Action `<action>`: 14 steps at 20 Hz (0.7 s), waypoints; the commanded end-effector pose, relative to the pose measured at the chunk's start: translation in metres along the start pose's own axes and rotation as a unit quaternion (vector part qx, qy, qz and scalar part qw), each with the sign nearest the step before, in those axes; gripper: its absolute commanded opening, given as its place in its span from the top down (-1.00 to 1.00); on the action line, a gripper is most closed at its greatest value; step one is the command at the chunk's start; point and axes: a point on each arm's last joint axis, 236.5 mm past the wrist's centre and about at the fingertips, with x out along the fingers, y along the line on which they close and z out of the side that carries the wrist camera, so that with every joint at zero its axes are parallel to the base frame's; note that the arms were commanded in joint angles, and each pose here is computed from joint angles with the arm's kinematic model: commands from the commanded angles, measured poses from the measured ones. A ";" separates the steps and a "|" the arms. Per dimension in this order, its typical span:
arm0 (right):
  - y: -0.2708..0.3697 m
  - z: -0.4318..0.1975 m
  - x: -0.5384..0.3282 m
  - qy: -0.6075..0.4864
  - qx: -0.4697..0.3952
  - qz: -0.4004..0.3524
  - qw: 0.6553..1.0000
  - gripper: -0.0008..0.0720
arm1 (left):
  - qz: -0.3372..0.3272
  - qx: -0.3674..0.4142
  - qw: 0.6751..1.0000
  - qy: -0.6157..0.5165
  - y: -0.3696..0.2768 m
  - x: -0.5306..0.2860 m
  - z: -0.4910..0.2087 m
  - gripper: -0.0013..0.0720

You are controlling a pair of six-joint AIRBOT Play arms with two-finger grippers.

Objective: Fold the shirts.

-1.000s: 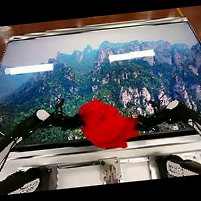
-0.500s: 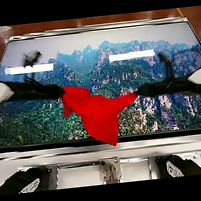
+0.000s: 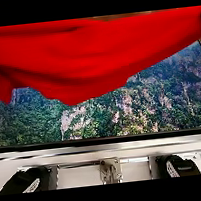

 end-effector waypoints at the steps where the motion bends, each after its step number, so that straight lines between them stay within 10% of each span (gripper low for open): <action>1: 0.021 0.032 -0.038 -0.055 -0.002 -0.009 0.998 0.79 | 0.001 -0.002 1.000 0.017 -0.006 -0.032 -0.008 0.85; 7: -0.037 -0.052 -0.014 0.131 0.034 -0.088 0.987 0.79 | 0.057 -0.002 0.988 0.146 0.031 0.006 -0.075 0.85; 14: -0.147 -0.225 0.080 0.381 0.165 -0.153 0.897 0.79 | 0.143 -0.005 0.920 0.365 0.120 0.116 -0.264 0.85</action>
